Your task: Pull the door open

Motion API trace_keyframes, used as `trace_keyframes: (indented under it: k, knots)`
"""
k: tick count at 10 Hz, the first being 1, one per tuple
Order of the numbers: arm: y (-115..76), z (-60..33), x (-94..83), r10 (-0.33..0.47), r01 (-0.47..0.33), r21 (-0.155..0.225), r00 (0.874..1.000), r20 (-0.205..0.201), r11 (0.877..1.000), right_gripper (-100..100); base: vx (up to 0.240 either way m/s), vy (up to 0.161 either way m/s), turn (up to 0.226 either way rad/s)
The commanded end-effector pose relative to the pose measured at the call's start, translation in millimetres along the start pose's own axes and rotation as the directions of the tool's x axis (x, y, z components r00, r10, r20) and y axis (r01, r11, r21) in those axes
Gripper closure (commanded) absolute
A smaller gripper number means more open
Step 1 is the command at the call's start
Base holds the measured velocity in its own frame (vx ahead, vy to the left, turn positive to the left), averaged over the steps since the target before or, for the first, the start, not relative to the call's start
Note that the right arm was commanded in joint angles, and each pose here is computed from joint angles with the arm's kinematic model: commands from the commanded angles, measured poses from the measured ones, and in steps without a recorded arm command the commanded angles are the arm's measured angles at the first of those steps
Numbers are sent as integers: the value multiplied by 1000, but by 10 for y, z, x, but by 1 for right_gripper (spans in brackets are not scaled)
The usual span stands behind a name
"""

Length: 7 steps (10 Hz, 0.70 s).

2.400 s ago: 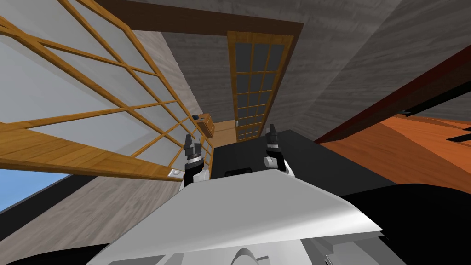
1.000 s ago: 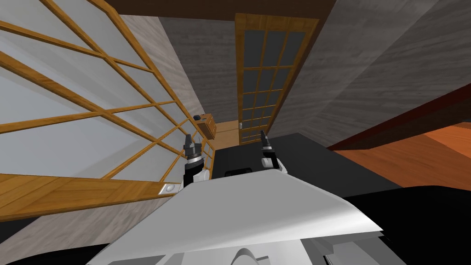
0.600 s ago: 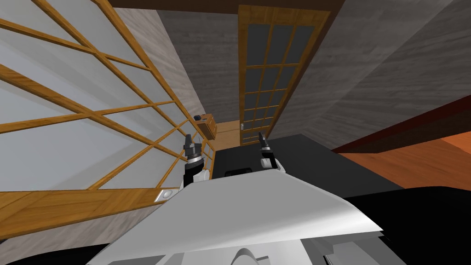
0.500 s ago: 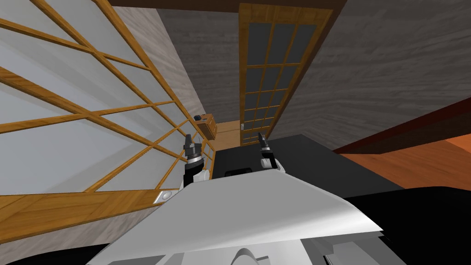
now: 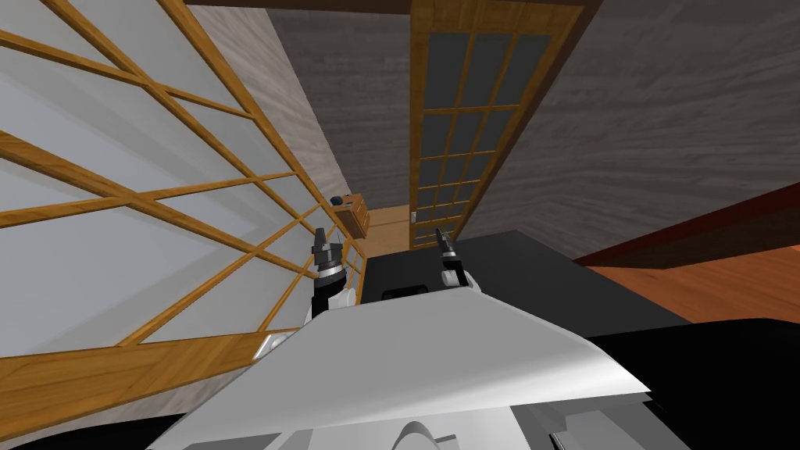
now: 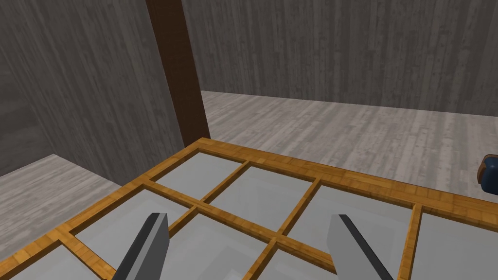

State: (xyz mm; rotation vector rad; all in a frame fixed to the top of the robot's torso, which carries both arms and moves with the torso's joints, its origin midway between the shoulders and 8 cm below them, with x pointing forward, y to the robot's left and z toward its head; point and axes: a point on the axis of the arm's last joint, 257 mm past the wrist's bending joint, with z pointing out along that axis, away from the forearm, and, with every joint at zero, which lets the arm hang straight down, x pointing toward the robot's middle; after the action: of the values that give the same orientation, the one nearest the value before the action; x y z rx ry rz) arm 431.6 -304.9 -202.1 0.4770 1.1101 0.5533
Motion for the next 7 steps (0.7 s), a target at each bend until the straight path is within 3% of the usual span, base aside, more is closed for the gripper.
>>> trace_keyframes:
  k: [1,7]
  knots:
    - [-77,-27,77,-43,43,11,999,-19,999,-100,107,7,35]
    - [-325,-141,411,-184,188,37,978,-93,981,-100,100,8,31]
